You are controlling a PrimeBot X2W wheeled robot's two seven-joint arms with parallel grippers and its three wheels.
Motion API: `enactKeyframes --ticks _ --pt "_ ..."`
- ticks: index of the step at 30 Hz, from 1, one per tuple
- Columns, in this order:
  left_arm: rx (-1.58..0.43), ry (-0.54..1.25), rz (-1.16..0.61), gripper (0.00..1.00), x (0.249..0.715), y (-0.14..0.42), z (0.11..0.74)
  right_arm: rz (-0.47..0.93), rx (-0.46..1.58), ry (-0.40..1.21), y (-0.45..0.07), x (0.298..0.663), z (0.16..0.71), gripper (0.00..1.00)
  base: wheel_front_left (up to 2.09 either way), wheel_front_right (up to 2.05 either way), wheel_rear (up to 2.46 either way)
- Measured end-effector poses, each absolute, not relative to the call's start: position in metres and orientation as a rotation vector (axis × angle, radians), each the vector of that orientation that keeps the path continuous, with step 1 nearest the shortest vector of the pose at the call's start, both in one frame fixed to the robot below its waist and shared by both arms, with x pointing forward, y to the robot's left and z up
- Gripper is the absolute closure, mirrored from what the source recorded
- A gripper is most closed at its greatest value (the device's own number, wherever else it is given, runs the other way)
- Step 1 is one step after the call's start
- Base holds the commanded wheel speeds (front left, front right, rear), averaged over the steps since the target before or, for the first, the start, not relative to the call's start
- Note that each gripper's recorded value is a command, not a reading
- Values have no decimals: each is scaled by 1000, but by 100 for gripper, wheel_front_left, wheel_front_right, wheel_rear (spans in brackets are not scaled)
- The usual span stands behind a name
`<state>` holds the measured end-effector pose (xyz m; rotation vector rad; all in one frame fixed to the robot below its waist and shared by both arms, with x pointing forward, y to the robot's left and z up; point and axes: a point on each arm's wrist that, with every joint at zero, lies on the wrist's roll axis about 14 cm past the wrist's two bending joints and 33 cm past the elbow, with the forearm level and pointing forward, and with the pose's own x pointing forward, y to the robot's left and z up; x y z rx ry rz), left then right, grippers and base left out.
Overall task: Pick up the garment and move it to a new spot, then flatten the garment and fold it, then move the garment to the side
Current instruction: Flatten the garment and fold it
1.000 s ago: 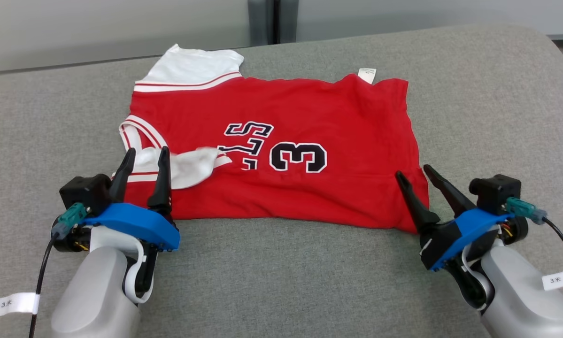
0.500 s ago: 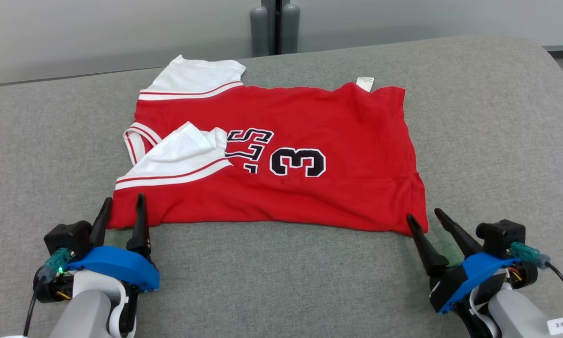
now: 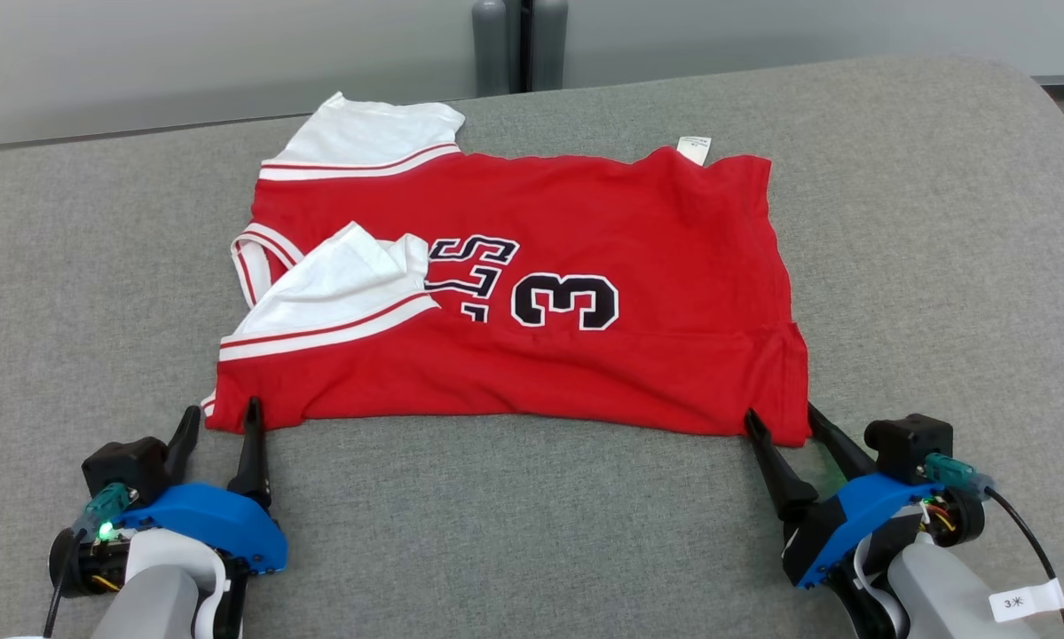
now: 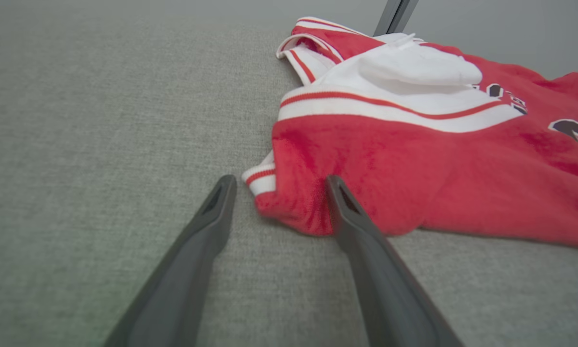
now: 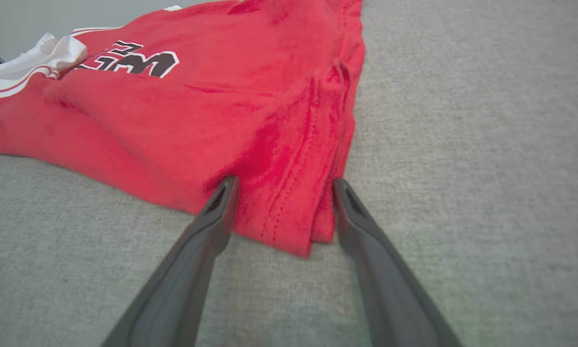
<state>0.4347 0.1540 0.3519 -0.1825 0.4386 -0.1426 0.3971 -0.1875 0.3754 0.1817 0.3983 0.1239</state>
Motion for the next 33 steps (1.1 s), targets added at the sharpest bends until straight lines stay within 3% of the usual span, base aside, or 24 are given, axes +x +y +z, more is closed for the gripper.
enactKeyframes --ticks 4,5,6,7,18,33 --pt "-191 459 -152 0 435 150 348 119 188 401 -185 399 374 0 0 0 0" --pt "-193 464 -153 16 435 149 347 116 190 404 -185 400 373 57 0 0 0" --pt "-202 466 -158 64 436 147 347 110 196 402 -186 402 374 100 0 0 0" --pt "-202 466 -158 100 436 147 347 110 196 402 -186 402 374 100 0 0 0" --pt "-260 392 -153 100 427 144 374 91 236 322 -185 401 398 100 0 0 0" --pt "-323 299 -29 100 342 172 396 142 281 297 -169 351 411 100 0 0 0"
